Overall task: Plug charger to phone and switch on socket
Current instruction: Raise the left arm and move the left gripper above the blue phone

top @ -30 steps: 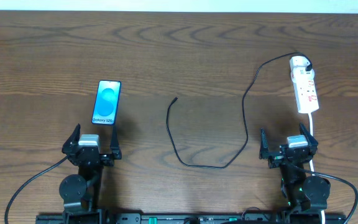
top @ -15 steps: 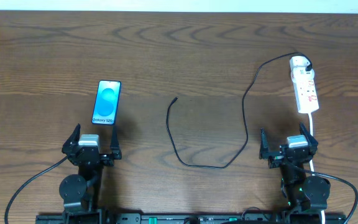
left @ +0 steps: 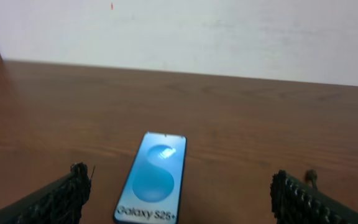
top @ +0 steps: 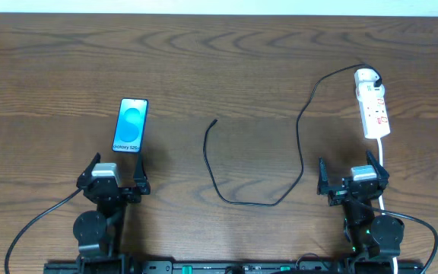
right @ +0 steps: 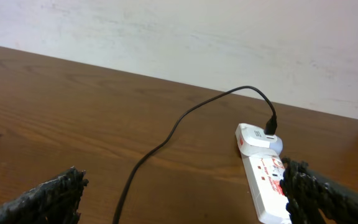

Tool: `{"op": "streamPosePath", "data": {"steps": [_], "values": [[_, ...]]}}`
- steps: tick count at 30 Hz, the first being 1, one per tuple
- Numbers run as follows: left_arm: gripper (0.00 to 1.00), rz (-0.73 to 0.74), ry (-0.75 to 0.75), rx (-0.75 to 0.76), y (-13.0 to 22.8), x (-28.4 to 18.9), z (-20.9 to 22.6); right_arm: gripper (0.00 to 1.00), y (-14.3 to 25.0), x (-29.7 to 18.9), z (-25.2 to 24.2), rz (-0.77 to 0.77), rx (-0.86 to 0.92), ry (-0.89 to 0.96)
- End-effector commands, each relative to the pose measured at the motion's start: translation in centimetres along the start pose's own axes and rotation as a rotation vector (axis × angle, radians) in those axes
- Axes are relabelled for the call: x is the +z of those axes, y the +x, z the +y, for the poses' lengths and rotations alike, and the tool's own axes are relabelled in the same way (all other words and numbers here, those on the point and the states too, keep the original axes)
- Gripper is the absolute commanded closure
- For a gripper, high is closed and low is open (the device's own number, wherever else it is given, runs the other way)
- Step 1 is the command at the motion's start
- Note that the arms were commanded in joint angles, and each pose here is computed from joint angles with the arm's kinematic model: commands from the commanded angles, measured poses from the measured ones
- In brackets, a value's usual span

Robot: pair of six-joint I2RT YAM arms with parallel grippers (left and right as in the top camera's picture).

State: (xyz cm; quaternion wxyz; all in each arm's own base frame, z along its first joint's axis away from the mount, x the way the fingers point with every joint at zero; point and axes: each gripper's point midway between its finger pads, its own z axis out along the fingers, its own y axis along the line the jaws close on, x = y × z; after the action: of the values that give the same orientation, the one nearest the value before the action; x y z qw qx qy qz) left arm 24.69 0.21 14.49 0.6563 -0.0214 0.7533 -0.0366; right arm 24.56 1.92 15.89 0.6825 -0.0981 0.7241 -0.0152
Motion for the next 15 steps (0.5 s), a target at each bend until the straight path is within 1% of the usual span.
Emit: {"op": "streamPosePath", "data": {"steps": [1, 8, 15], "values": [[0.06, 0.077, 0.001, -0.054, 2.1, 0.2, 0.0, 0.01, 0.2, 0.0, -0.1, 0.004, 0.015, 0.001], [0.06, 0.077, 0.001, -0.054, 2.0, 0.3, 0.0, 0.01, 0.2, 0.0, -0.1, 0.004, 0.015, 0.001], [0.06, 0.057, 0.003, -0.051, 1.1, 0.3, -0.1, 0.01, 0.2, 0.0, -0.1, 0.004, 0.015, 0.001]]}}
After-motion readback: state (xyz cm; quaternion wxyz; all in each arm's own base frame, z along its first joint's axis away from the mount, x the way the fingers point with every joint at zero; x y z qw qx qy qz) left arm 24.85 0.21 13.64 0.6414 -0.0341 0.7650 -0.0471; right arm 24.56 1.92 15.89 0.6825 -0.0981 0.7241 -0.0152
